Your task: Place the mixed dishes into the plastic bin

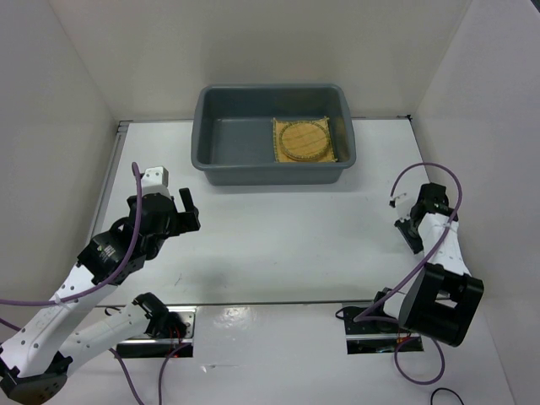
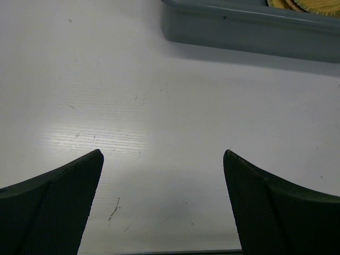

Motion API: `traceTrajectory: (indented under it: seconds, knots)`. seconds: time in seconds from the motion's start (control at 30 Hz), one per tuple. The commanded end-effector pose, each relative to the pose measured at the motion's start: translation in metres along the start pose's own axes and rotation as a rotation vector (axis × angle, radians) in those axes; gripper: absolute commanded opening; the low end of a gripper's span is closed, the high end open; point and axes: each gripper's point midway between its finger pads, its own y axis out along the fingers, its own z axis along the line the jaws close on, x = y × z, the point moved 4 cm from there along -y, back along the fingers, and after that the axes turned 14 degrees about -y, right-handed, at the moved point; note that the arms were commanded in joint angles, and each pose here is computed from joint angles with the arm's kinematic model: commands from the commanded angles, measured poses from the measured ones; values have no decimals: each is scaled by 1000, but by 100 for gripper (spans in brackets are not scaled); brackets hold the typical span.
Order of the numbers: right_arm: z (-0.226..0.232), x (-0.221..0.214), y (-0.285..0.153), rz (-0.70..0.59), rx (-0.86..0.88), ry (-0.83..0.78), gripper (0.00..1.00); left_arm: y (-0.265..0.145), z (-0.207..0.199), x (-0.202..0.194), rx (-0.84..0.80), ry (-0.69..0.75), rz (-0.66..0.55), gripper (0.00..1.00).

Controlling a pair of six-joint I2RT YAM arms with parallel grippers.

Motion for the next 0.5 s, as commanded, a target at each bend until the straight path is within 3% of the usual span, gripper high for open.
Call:
traceTrajectory:
  seconds: [0.0, 0.17, 0.33, 0.47]
  knots:
    - [5, 0, 11, 19, 19, 10, 31, 0, -3, 7, -14, -22, -38, 100]
    - [7, 1, 20, 35, 45, 26, 25, 0, -4, 8, -20, -18, -43, 100]
    - [1, 4, 18, 39, 50, 43, 5, 0, -5, 8, -26, -18, -37, 100]
    - [-36, 38, -30, -75, -66, 43, 0, 0, -7, 8, -40, -22, -34, 100]
